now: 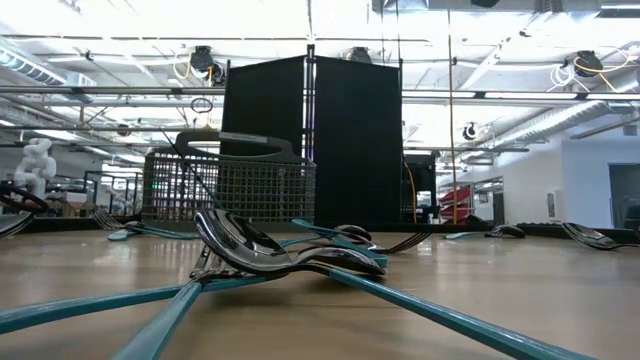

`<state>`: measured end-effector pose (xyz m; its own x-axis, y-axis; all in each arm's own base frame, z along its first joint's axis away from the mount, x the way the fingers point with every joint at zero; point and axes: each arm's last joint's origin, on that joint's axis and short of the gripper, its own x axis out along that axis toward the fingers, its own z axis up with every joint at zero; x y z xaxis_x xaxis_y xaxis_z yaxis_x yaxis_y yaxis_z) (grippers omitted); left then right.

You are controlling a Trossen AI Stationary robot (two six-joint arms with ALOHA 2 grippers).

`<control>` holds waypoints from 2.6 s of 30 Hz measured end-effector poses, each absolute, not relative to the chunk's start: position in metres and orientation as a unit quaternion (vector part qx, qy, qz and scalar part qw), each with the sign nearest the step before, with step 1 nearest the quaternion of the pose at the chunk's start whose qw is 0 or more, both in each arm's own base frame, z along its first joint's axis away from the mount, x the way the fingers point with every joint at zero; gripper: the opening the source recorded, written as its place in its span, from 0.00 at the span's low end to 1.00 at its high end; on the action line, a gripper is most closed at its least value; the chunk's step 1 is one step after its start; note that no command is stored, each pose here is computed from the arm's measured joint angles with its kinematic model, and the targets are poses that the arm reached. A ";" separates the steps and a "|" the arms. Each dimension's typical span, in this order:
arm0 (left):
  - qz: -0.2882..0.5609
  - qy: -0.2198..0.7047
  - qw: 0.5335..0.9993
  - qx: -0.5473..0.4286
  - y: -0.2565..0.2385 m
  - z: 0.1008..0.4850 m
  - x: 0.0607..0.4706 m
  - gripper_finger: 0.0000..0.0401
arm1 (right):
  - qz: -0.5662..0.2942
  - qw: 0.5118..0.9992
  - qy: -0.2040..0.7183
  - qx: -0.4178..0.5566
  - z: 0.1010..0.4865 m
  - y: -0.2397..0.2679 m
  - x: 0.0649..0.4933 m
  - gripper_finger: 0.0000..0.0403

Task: Sort silverware
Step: Put the blue knife into the silverware basket

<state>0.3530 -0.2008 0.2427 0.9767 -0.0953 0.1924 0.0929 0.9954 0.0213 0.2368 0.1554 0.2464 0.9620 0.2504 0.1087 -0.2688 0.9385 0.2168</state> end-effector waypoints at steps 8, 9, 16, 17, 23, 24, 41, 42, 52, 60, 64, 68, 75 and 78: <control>-0.070 -0.098 0.993 0.010 -0.193 0.242 0.358 0.31 | 0.132 0.985 -0.031 0.111 0.245 0.156 0.237 0.01; -0.063 -0.097 0.993 0.009 -0.192 0.242 0.359 0.35 | 0.132 0.985 -0.031 0.111 0.245 0.156 0.237 0.01; -0.004 -0.093 0.994 -0.058 -0.179 0.242 0.364 0.58 | 0.132 0.984 -0.032 0.111 0.245 0.156 0.237 0.01; -0.011 -0.093 0.994 -0.057 -0.178 0.242 0.365 0.60 | 0.132 0.984 -0.031 0.111 0.245 0.156 0.237 0.01; -0.022 -0.100 0.993 -0.057 -0.170 0.244 0.369 0.63 | 0.143 0.984 -0.025 0.105 0.243 0.156 0.237 0.01; -0.028 -0.102 0.993 -0.057 -0.169 0.244 0.370 0.63 | 0.142 0.984 -0.026 0.104 0.244 0.156 0.237 0.01; -0.041 -0.085 0.995 -0.044 -0.173 0.258 0.380 0.63 | 0.106 0.989 -0.034 0.094 0.244 0.151 0.239 0.01; -0.041 -0.085 0.995 -0.044 -0.172 0.258 0.381 0.63 | 0.105 0.990 -0.034 0.092 0.244 0.151 0.239 0.01; -0.028 -0.079 0.995 -0.045 -0.167 0.257 0.383 0.52 | 0.092 0.991 -0.048 0.087 0.247 0.150 0.239 0.01; -0.027 -0.086 0.995 -0.048 -0.165 0.259 0.384 0.40 | 0.089 0.991 -0.058 0.081 0.249 0.150 0.239 0.01; -0.027 -0.095 0.994 -0.051 -0.164 0.260 0.384 0.35 | 0.091 0.991 -0.057 0.080 0.249 0.150 0.239 0.01; -0.027 -0.106 0.992 -0.056 -0.163 0.263 0.383 0.35 | 0.091 0.991 -0.057 0.082 0.249 0.150 0.239 0.01; -0.025 -0.102 0.993 -0.054 -0.162 0.262 0.384 0.34 | 0.080 0.992 -0.057 0.081 0.249 0.149 0.239 0.01; -0.021 -0.103 0.993 -0.054 -0.160 0.262 0.385 0.29 | 0.077 0.992 -0.057 0.081 0.249 0.149 0.239 0.01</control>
<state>0.3849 -0.1599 0.2621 0.9780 -0.0310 0.2061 0.0530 0.9934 -0.1022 0.2394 0.1489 0.2488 0.9816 0.1441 0.1253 -0.1626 0.9749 0.1522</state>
